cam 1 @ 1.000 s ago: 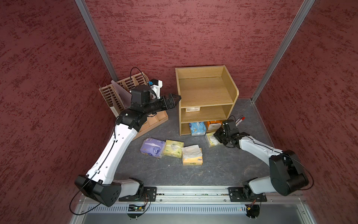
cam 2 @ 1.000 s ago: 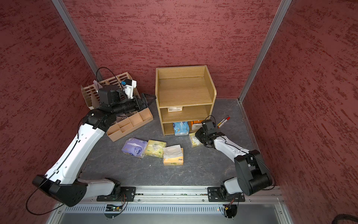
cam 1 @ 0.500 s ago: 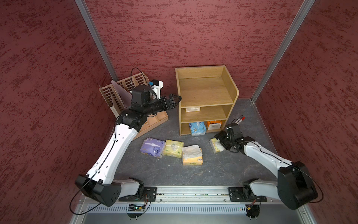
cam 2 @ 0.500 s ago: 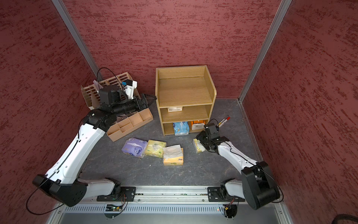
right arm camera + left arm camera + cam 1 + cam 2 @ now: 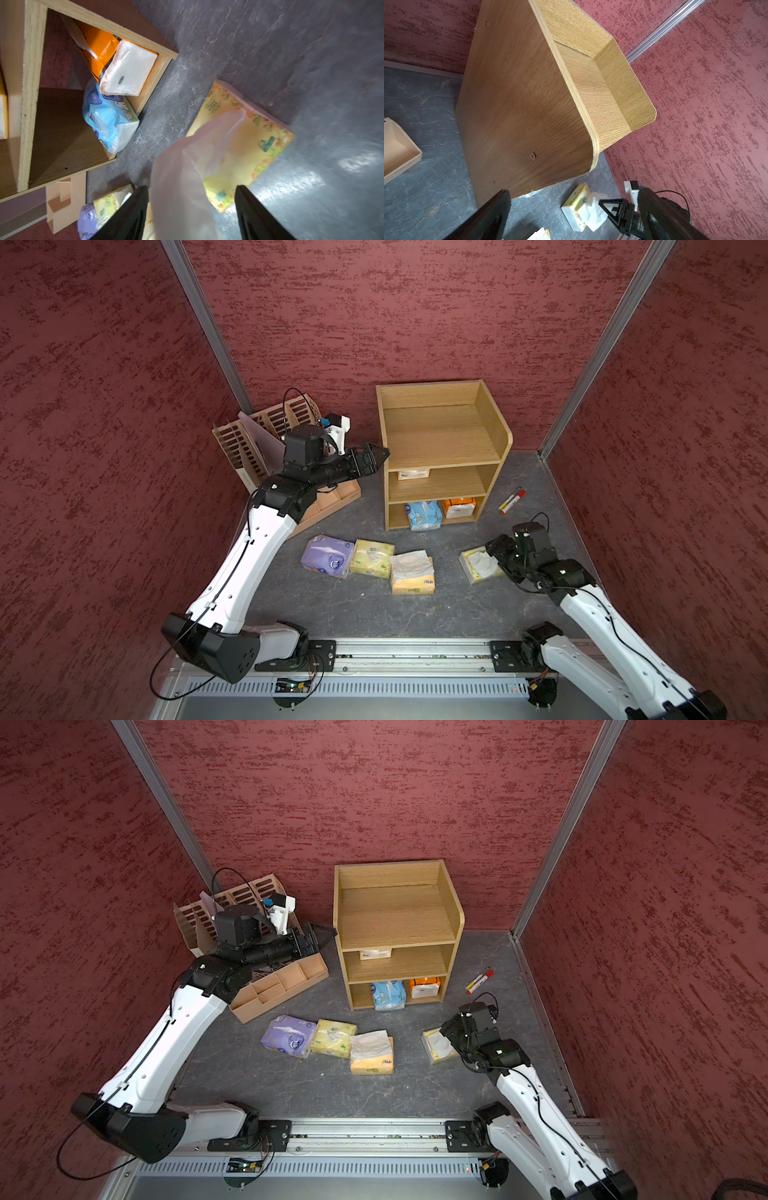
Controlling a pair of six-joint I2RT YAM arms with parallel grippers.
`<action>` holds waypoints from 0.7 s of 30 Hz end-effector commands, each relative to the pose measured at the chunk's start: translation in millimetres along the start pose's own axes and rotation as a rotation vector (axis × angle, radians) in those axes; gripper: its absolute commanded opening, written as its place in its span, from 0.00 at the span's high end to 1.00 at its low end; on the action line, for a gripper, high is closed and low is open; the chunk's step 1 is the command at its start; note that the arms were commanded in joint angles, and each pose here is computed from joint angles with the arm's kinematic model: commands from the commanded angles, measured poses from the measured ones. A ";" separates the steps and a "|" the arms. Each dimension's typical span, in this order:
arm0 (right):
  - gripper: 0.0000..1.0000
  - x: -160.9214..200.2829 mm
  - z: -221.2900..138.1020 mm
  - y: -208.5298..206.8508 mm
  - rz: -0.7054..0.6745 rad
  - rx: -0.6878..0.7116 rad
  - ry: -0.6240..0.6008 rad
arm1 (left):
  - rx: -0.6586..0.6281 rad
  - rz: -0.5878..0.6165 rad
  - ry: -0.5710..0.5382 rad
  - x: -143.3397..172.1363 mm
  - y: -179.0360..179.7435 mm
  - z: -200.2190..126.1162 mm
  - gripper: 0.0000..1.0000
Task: Remove the tissue boxes from the shelf
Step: Move the box of tissues to the center of the board.
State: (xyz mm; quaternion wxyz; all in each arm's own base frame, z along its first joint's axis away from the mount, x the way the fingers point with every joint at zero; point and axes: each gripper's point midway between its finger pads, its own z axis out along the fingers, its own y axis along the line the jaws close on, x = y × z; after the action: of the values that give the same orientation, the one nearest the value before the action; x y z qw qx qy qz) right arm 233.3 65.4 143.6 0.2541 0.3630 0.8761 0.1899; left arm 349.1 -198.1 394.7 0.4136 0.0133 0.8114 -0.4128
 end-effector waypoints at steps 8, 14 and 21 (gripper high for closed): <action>0.39 -48.1 24.9 -28.1 -0.191 0.255 0.110 | 0.009 0.030 -0.019 -0.5 -8.1 -12.9 0.00; 0.45 -37.8 67.1 -14.0 -0.170 0.151 0.200 | -0.014 0.042 -0.035 -0.6 -6.9 -21.7 0.00; 0.47 -13.7 84.4 -33.3 -0.079 0.158 0.259 | -0.016 0.040 -0.038 -1.4 -6.2 -21.1 0.00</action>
State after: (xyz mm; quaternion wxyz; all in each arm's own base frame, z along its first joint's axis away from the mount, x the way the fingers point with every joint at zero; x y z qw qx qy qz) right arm 269.7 38.4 64.1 0.1109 0.3101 0.9358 0.1257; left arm 334.8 -188.8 410.2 0.4352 0.0135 0.8030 -0.4068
